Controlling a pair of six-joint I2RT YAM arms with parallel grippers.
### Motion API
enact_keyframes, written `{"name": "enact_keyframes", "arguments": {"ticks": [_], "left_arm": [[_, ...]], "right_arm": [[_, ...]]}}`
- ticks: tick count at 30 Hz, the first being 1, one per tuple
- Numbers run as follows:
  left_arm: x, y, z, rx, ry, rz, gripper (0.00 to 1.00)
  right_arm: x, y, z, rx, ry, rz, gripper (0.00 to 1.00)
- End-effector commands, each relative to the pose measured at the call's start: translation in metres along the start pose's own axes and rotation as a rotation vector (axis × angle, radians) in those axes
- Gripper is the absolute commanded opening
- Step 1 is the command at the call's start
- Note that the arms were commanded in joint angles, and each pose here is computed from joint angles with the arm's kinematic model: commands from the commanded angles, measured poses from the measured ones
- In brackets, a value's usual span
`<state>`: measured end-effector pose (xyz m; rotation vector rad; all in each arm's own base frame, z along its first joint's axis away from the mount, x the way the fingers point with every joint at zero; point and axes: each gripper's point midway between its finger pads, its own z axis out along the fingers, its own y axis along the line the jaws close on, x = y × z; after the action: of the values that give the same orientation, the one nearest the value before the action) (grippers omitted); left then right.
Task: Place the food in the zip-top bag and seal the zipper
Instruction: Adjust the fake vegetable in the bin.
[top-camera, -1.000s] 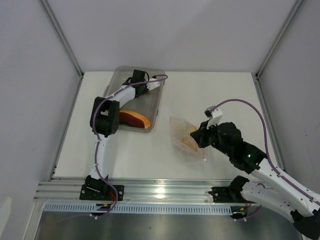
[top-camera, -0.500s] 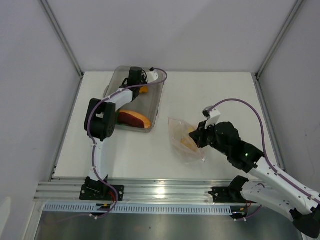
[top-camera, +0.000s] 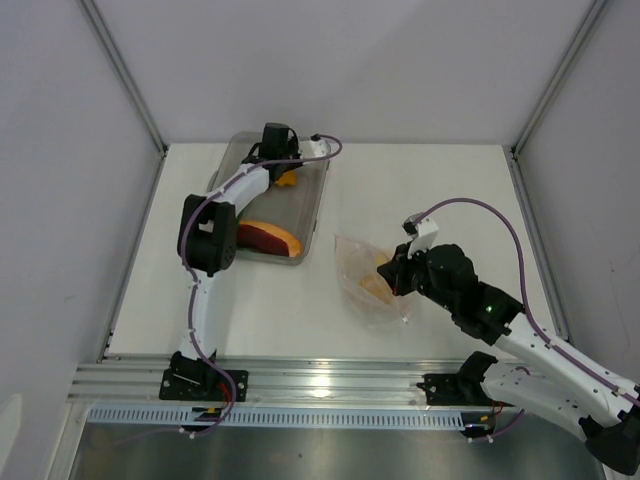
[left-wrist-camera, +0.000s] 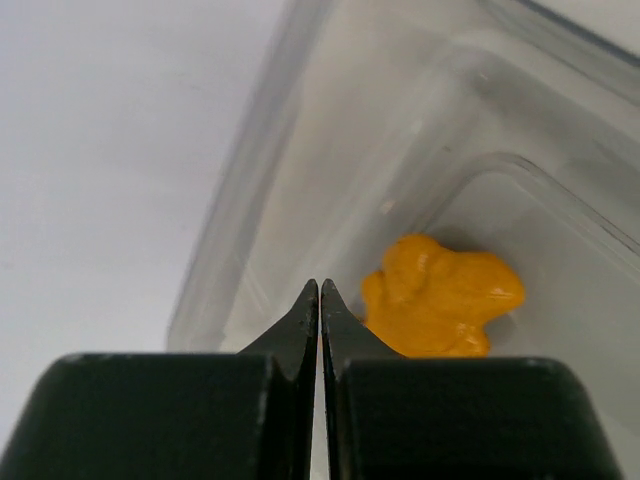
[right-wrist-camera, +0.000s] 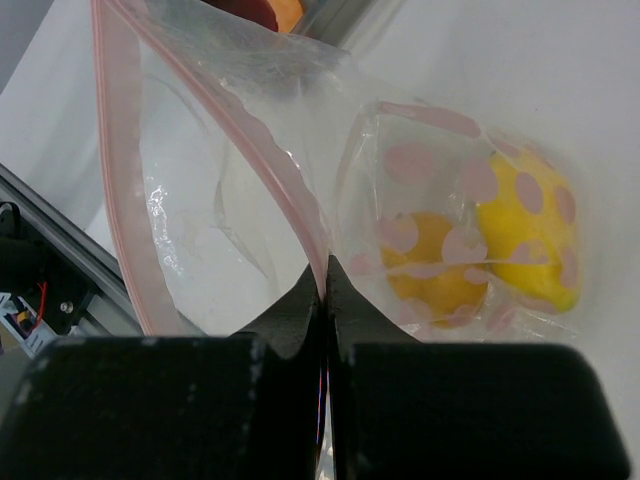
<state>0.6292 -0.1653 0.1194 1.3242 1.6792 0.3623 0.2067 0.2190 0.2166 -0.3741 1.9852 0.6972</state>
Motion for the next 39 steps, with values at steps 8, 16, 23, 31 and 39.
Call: {"name": "enact_keyframes", "arguments": {"ticks": [8, 16, 23, 31, 39], "left_arm": [[0.03, -0.034, 0.018, 0.131, 0.076, 0.07, 0.0], [0.04, -0.05, 0.003, 0.228, 0.141, 0.061, 0.01], [0.041, -0.077, -0.019, 0.319, 0.147, -0.025, 0.0], [0.039, -0.105, -0.045, 0.392, 0.187, -0.132, 0.01], [0.039, -0.132, -0.081, 0.471, 0.229, -0.276, 0.01]], "right_arm": [[-0.007, 0.002, 0.005, -0.013, -0.048, -0.023, 0.0], [-0.011, 0.005, 0.002, -0.024, -0.063, -0.019, 0.0], [-0.017, 0.006, -0.004, -0.027, -0.08, -0.014, 0.0], [-0.026, 0.006, -0.014, -0.006, -0.079, -0.007, 0.0], [-0.038, 0.0, -0.031, 0.046, -0.096, -0.012, 0.0]]}}
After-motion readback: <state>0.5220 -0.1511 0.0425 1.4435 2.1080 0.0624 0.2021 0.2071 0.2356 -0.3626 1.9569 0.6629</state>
